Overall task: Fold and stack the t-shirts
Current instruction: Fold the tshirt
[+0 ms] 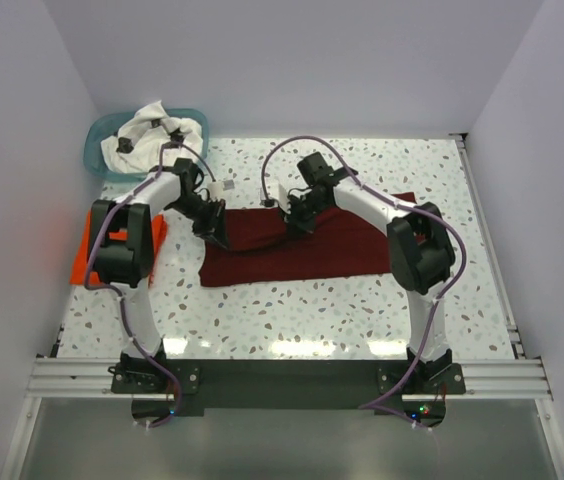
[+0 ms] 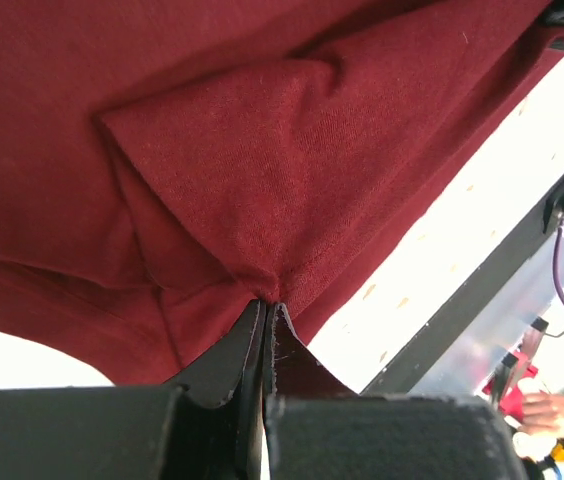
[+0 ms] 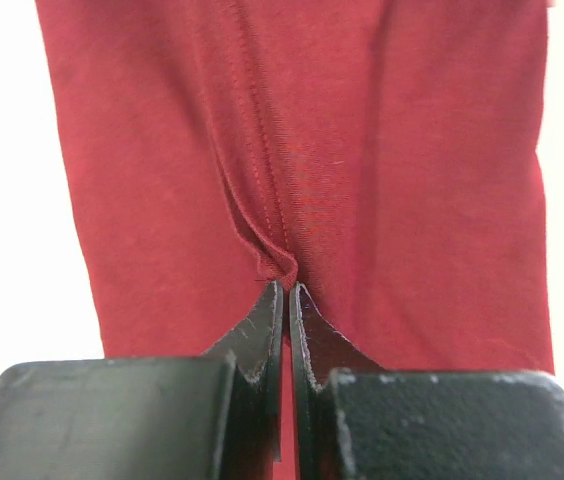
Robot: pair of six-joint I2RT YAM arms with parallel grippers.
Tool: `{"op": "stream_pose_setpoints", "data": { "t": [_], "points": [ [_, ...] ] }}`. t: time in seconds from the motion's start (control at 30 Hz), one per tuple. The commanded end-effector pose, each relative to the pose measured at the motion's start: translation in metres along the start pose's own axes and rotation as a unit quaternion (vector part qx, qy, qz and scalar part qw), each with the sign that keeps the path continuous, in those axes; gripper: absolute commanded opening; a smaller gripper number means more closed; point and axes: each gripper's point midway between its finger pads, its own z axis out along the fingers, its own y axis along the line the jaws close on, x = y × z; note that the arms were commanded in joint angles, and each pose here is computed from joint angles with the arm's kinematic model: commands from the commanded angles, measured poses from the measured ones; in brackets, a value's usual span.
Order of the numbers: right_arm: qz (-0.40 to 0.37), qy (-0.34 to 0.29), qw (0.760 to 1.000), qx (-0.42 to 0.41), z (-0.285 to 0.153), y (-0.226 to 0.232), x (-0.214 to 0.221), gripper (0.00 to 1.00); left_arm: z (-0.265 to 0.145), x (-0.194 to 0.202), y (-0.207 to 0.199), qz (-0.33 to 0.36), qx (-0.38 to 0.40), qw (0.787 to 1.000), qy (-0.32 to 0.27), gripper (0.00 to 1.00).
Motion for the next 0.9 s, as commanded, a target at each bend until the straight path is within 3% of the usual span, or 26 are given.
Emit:
{"op": "stream_pose_setpoints", "data": {
  "t": [0.0, 0.07, 0.1, 0.13, 0.17, 0.3, 0.47, 0.73, 0.87],
  "points": [
    [-0.046, -0.013, 0.998, -0.033, -0.008, 0.015, -0.001, 0.0, -0.011, 0.006, -0.012, 0.02, 0.012, 1.0, -0.012, 0.0],
    [-0.047, -0.002, 0.998, -0.043, -0.006, 0.019, 0.006, 0.0, -0.011, 0.009, -0.013, 0.023, 0.017, 0.999, -0.016, 0.12],
    [-0.06, 0.0, 0.997, -0.045, -0.006, 0.018, 0.006, 0.07, -0.011, 0.01, -0.015, 0.029, 0.018, 0.999, -0.017, 0.15],
    [-0.06, 0.012, 0.997, -0.054, -0.008, 0.022, 0.011, 0.23, -0.014, 0.01, -0.019, 0.038, 0.023, 0.999, -0.023, 0.23],
    [-0.062, 0.016, 0.996, -0.057, -0.009, 0.024, 0.011, 0.31, -0.015, 0.011, -0.02, 0.042, 0.024, 0.998, -0.026, 0.27],
    [-0.078, 0.027, 0.995, -0.059, -0.029, 0.031, 0.009, 0.43, -0.029, 0.004, -0.03, 0.088, 0.018, 0.994, -0.065, 0.32],
    [-0.035, 0.012, 0.999, -0.038, -0.04, 0.026, -0.006, 0.41, -0.048, -0.023, -0.037, 0.132, -0.014, 0.98, -0.146, 0.33],
    [0.049, -0.02, 0.998, -0.016, -0.012, 0.006, -0.025, 0.2, -0.013, -0.033, -0.043, 0.15, -0.01, 0.979, -0.136, 0.3],
    [0.056, 0.011, 0.998, -0.026, 0.006, 0.007, -0.001, 0.16, 0.005, -0.041, -0.039, 0.146, -0.011, 0.98, -0.133, 0.29]
  ]
}}
